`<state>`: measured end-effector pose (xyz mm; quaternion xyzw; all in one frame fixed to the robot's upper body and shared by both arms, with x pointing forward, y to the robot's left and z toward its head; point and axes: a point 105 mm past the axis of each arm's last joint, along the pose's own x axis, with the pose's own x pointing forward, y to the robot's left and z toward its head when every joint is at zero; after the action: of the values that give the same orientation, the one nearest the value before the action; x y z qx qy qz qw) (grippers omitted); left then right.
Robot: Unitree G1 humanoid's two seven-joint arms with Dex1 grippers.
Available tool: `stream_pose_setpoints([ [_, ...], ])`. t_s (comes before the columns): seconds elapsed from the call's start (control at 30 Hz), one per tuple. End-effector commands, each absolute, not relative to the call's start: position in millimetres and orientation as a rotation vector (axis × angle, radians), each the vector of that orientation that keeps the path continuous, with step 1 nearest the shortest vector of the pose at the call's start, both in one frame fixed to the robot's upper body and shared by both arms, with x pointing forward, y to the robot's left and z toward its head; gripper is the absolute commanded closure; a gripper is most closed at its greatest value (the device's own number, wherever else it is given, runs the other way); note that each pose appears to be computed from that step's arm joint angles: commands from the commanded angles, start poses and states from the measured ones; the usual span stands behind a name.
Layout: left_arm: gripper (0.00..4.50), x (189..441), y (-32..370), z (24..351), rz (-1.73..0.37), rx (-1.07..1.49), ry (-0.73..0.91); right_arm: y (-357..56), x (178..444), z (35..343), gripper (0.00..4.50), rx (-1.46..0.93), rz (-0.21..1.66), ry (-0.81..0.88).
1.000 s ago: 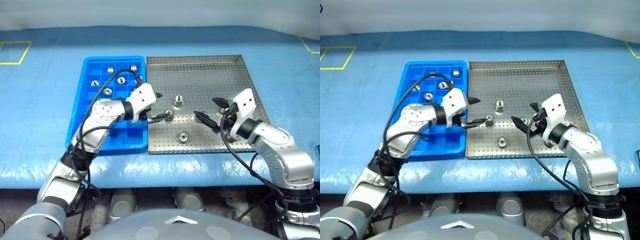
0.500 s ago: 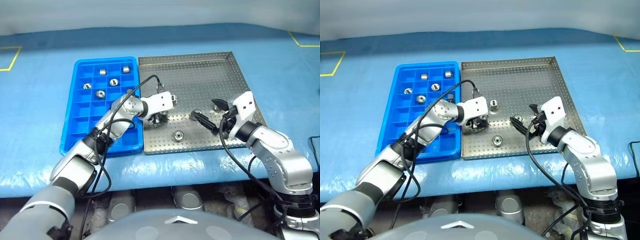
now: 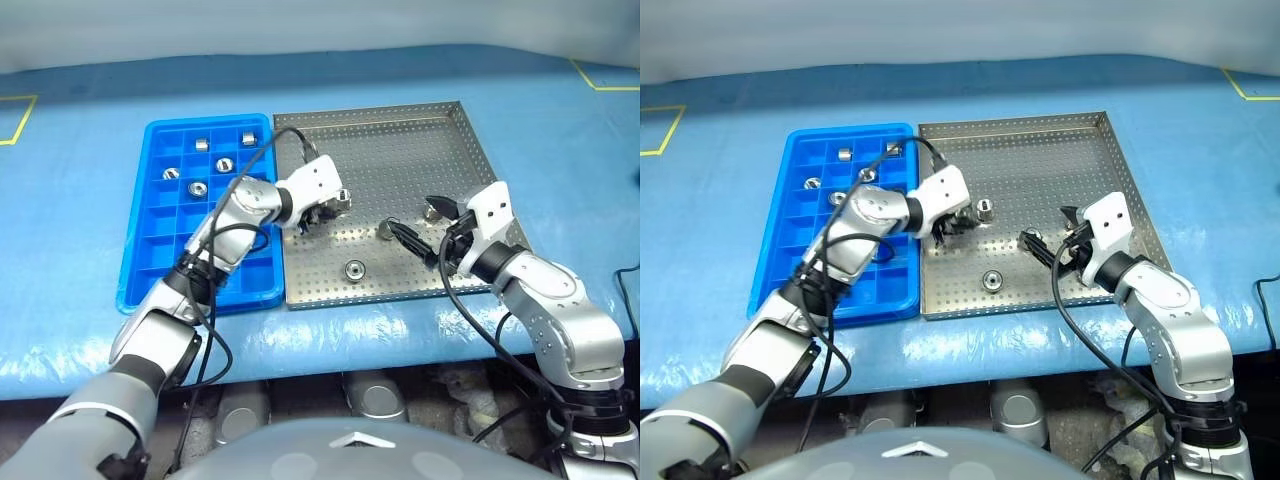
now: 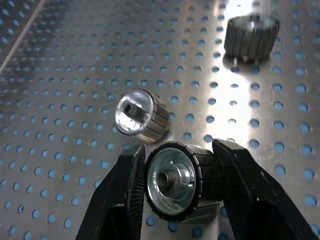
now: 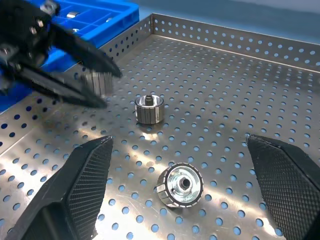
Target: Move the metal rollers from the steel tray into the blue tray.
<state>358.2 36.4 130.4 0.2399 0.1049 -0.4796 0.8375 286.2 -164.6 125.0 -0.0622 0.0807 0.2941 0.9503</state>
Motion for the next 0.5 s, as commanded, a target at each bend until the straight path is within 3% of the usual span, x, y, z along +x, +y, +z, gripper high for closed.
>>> stream_pose_setpoints([
  [0.03,2.68,354.6,55.5,162.9,-0.966,0.423,0.133,-155.6,287.8,135.6,0.00,-0.143,0.633,0.116],
  [0.17,2.68,364.4,124.7,180.1,-0.672,0.484,0.131,-146.3,292.0,137.5,0.00,-0.141,0.669,0.109],
  [0.3,2.68,357.7,196.3,173.8,-0.389,0.580,0.223,-137.3,296.4,135.7,0.00,-0.135,0.709,0.115],
  [0.5,2.68,344.1,233.2,159.6,-0.225,0.558,0.305,-128.8,299.9,133.5,0.00,-0.131,0.749,0.124],
])
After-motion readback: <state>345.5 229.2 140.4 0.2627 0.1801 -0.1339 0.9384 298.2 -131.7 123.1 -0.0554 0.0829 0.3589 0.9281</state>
